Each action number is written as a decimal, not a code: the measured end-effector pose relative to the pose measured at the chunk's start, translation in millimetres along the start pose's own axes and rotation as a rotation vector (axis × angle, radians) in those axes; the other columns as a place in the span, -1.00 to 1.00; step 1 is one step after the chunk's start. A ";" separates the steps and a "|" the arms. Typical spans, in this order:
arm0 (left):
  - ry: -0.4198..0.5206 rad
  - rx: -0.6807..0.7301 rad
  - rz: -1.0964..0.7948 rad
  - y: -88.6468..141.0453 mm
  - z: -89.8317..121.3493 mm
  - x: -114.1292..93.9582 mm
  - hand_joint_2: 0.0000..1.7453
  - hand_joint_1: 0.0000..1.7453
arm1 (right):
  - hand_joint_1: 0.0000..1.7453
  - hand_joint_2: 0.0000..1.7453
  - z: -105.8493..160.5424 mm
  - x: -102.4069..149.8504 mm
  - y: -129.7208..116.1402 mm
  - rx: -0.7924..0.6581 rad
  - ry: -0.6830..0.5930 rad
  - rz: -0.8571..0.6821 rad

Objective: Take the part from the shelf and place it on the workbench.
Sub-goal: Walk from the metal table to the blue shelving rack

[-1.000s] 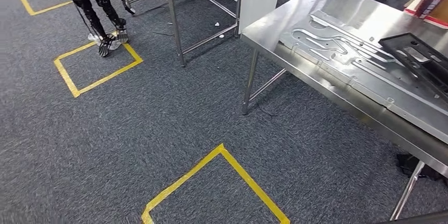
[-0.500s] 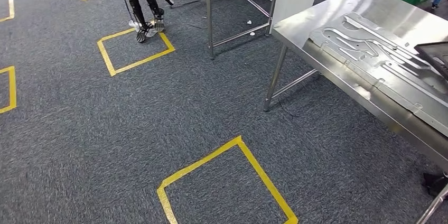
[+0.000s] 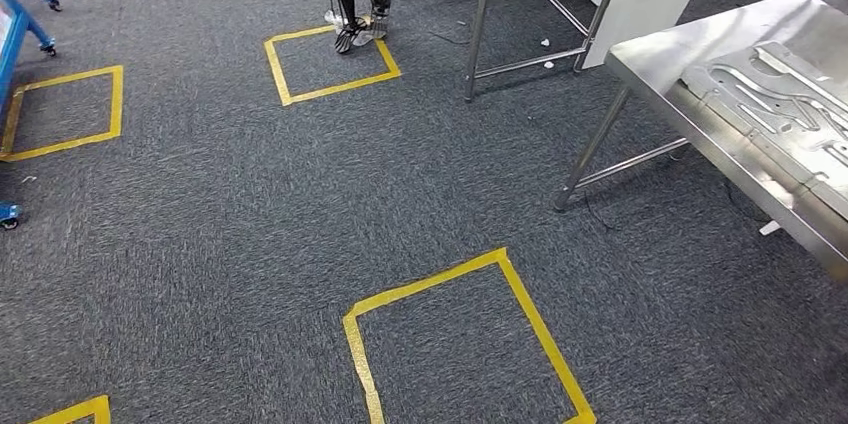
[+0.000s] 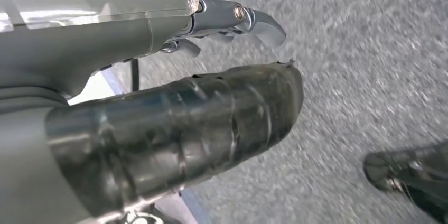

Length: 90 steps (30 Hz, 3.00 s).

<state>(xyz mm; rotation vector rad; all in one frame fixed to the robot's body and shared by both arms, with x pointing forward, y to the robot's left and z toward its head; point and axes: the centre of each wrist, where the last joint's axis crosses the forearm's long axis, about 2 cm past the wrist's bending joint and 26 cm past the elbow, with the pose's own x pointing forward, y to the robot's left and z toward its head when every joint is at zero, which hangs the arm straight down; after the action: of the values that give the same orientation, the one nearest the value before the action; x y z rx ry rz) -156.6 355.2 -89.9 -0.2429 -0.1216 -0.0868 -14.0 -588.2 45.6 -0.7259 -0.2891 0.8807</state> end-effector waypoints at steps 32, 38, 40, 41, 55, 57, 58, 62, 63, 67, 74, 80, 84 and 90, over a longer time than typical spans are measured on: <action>0.017 -0.079 -0.044 -12.3 -6.6 6.1 -1.00 -1.00 | -1.00 -1.00 39.3 141.3 176.9 0.436 -0.011 -0.680; 0.014 -0.083 -0.076 -9.8 -11.2 18.9 -1.00 -1.00 | -1.00 -1.00 50.9 179.6 204.8 0.587 -0.017 -0.681; 0.012 -0.083 -0.082 -9.2 -11.9 21.2 -1.00 -1.00 | -1.00 -1.00 52.9 183.9 208.2 0.614 -0.019 -0.676; 0.011 -0.084 -0.085 -9.0 -12.1 21.9 -1.00 -1.00 | -1.00 -1.00 53.6 185.2 209.3 0.622 -0.021 -0.673; 0.011 -0.081 -0.088 -7.7 -11.8 22.3 -1.00 -1.00 | -1.00 -1.00 56.2 183.4 210.2 0.652 -0.019 -0.666; 0.011 -0.081 -0.088 -7.7 -11.8 22.3 -1.00 -1.00 | -1.00 -1.00 56.3 183.3 210.2 0.652 -0.018 -0.666; 0.011 -0.081 -0.088 -7.7 -11.8 22.3 -1.00 -1.00 | -1.00 -1.00 56.3 183.2 210.2 0.652 -0.018 -0.665; 0.011 -0.080 -0.088 -7.7 -11.8 22.3 -1.00 -1.00 | -1.00 -1.00 56.6 181.6 209.2 0.648 -0.010 -0.661; 0.011 -0.080 -0.088 -7.6 -11.8 22.2 -1.00 -1.00 | -1.00 -1.00 56.7 181.4 209.1 0.649 -0.008 -0.660; 0.010 -0.077 -0.088 -6.5 -11.3 22.0 -1.00 -1.00 | -1.00 -1.00 57.0 180.8 208.2 0.658 -0.004 -0.660; 0.011 -0.073 -0.088 -5.4 -10.7 21.4 -1.00 -1.00 | -1.00 -1.00 59.0 177.8 207.6 0.664 -0.015 -0.665; 0.009 -0.070 -0.085 -5.6 -10.8 21.5 -1.00 -1.00 | -1.00 -1.00 61.9 173.7 209.3 0.666 -0.017 -0.666; 0.005 -0.074 -0.081 -9.0 -12.6 23.1 -1.00 -1.00 | -1.00 -1.00 64.0 168.2 208.2 0.660 -0.011 -0.661; 0.010 -0.069 -0.083 -8.1 -12.0 22.3 -1.00 -1.00 | -1.00 -1.00 65.8 166.8 208.2 0.663 -0.007 -0.660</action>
<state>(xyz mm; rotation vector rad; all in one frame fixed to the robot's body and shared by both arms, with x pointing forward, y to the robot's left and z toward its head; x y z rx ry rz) -134.0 342.8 -96.7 -0.3064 -0.1188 -0.1747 -69.0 -339.8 -58.2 0.0101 -0.2020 0.3033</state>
